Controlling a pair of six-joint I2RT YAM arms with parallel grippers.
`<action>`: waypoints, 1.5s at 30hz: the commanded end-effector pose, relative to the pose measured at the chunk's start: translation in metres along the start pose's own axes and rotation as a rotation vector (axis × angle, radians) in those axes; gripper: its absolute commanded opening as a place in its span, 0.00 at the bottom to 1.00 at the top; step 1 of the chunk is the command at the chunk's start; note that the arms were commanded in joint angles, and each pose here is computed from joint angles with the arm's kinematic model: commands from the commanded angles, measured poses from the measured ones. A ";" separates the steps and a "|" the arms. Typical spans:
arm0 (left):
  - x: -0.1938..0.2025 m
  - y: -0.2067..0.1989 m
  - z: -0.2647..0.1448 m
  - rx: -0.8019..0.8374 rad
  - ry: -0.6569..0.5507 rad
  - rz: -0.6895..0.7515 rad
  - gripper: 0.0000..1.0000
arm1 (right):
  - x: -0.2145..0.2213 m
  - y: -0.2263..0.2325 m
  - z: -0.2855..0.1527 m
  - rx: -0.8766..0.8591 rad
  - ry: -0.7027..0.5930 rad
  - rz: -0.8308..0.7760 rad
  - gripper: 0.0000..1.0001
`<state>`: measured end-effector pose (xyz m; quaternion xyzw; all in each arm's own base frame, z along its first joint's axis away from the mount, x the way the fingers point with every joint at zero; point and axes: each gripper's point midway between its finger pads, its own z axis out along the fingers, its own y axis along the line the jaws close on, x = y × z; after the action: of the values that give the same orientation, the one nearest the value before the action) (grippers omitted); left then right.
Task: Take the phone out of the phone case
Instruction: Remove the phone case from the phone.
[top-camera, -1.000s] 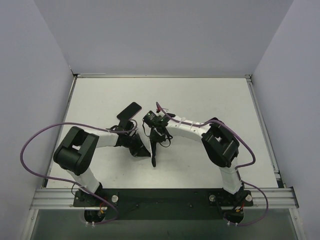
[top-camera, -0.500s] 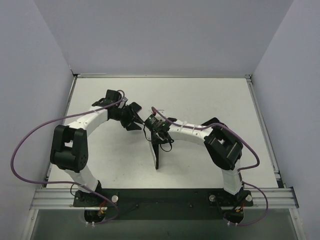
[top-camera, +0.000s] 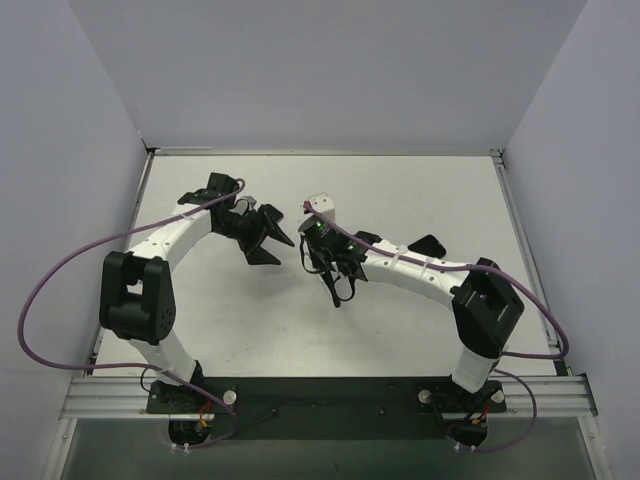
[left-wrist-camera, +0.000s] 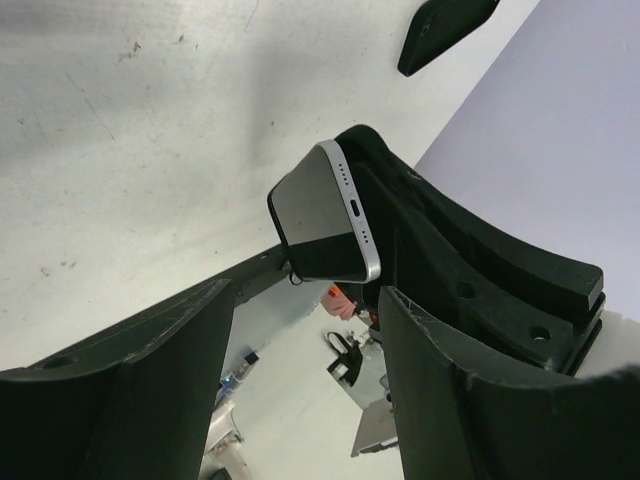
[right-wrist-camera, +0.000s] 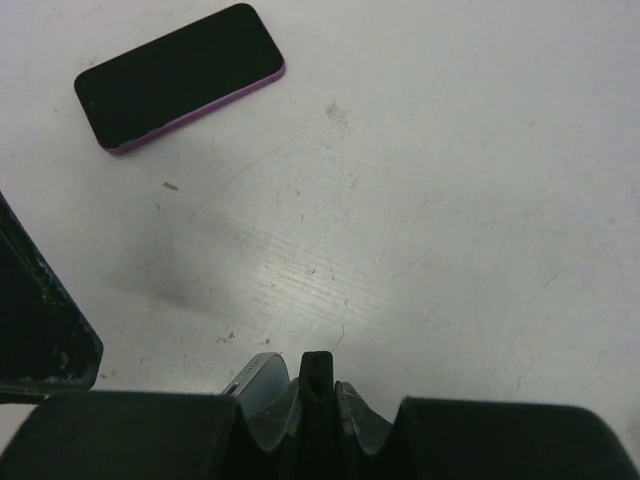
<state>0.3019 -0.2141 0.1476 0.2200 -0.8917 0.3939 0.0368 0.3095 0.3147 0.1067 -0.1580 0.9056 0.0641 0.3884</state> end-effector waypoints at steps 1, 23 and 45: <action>0.008 -0.022 -0.010 0.050 0.046 -0.038 0.70 | -0.045 0.005 -0.012 -0.029 -0.143 -0.078 0.00; 0.021 -0.017 0.038 0.038 0.118 -0.087 0.61 | -0.068 0.024 -0.017 -0.084 -0.241 -0.168 0.00; 0.017 -0.001 0.048 -0.029 0.130 -0.105 0.00 | -0.081 0.014 -0.021 -0.026 -0.287 -0.228 0.00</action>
<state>0.2900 -0.2612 0.1249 0.2424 -0.8723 0.4067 0.1224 0.3240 0.3295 0.1264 -0.2833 0.8500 0.0384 0.4425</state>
